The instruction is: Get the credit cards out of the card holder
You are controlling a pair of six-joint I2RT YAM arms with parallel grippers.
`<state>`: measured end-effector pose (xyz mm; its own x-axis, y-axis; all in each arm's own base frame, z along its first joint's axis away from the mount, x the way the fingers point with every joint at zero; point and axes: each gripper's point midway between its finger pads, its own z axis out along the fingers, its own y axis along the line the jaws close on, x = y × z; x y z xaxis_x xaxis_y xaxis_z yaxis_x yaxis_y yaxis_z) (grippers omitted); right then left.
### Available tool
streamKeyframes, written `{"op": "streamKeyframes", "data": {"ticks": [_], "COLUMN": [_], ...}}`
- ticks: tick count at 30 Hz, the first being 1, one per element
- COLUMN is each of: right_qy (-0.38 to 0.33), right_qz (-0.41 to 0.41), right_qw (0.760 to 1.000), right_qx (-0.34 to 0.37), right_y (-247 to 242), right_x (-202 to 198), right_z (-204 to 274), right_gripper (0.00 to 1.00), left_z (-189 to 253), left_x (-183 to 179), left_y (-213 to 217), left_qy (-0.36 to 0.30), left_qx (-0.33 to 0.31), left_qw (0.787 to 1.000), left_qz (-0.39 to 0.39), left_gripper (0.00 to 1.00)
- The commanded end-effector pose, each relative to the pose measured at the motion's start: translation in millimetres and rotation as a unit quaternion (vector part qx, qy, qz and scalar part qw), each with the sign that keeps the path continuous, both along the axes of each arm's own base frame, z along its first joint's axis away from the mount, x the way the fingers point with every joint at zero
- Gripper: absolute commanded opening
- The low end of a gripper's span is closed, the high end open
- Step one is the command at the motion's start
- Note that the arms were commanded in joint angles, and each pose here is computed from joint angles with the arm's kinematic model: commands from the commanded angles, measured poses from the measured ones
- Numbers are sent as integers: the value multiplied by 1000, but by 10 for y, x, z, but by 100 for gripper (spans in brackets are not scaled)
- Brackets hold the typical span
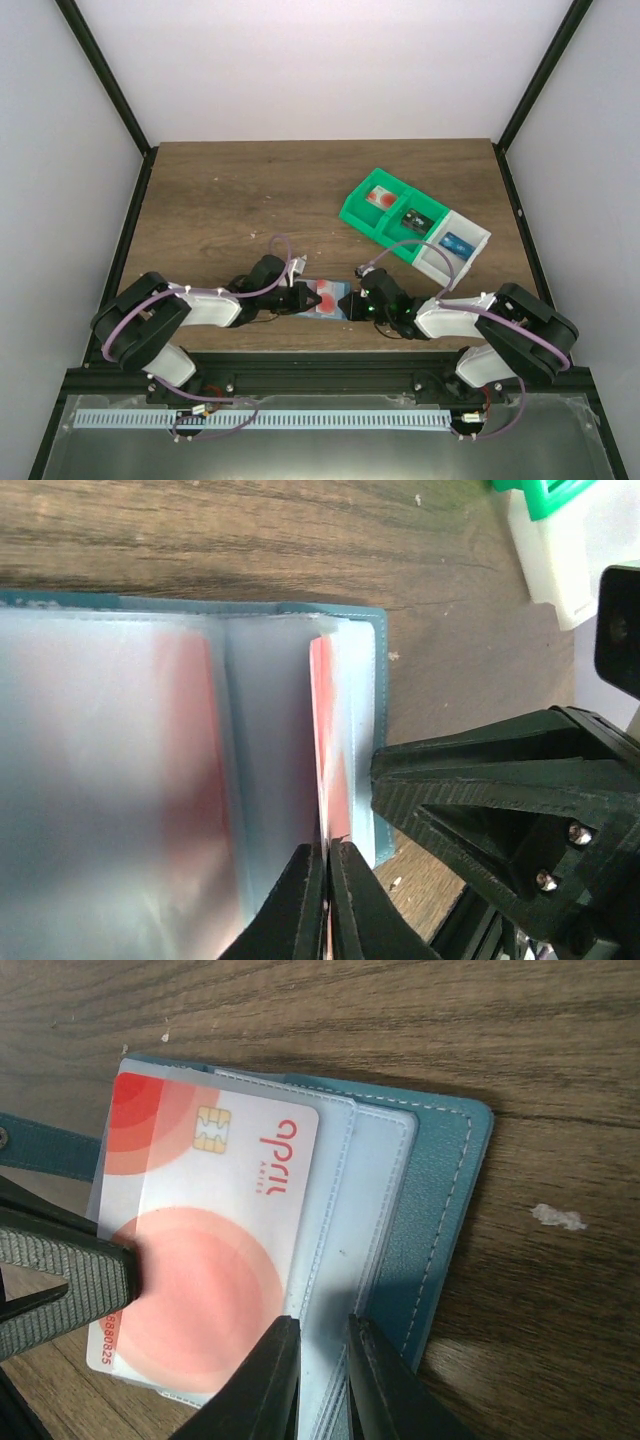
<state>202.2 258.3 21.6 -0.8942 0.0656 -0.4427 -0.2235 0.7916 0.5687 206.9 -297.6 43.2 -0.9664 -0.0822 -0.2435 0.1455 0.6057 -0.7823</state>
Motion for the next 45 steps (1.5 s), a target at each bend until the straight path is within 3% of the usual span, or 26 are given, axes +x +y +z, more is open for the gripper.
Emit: {"op": "streamKeyframes", "data": {"ticks": [1, 5, 8, 12, 18, 38, 45], "right_qy": [83, 84, 82, 82, 84, 83, 68], "right_qz": [-4, -3, -2, 1, 1, -11, -13], "right_qw": [990, 991, 991, 991, 991, 989, 991], "right_qx": [-113, -109, -110, -107, -107, -121, -117], "right_y": [-477, -469, -461, -455, -457, -510, -453], "right_x": [-388, -394, -382, -391, -399, -374, -291], "right_z": [-580, -575, -564, -555, -558, -552, -417], "right_gripper": [16, 16, 16, 16, 16, 15, 15], "left_z": [37, 155, 77, 75, 156, 7, 308], "left_x": [14, -38, -4, -23, -105, -14, 148], "left_y": [27, -22, 4, -5, -32, 247, 457], "left_qy": [-14, -16, -8, -8, -12, 0, -50], "left_qx": [6, -28, -2, 9, -21, 53, 71], "left_qw": [1000, 999, 1000, 999, 998, 998, 995], "left_qz": [-14, -27, -23, -41, -57, -17, 54], "left_gripper": [4, 0, 3, 0, 0, 0, 0]}}
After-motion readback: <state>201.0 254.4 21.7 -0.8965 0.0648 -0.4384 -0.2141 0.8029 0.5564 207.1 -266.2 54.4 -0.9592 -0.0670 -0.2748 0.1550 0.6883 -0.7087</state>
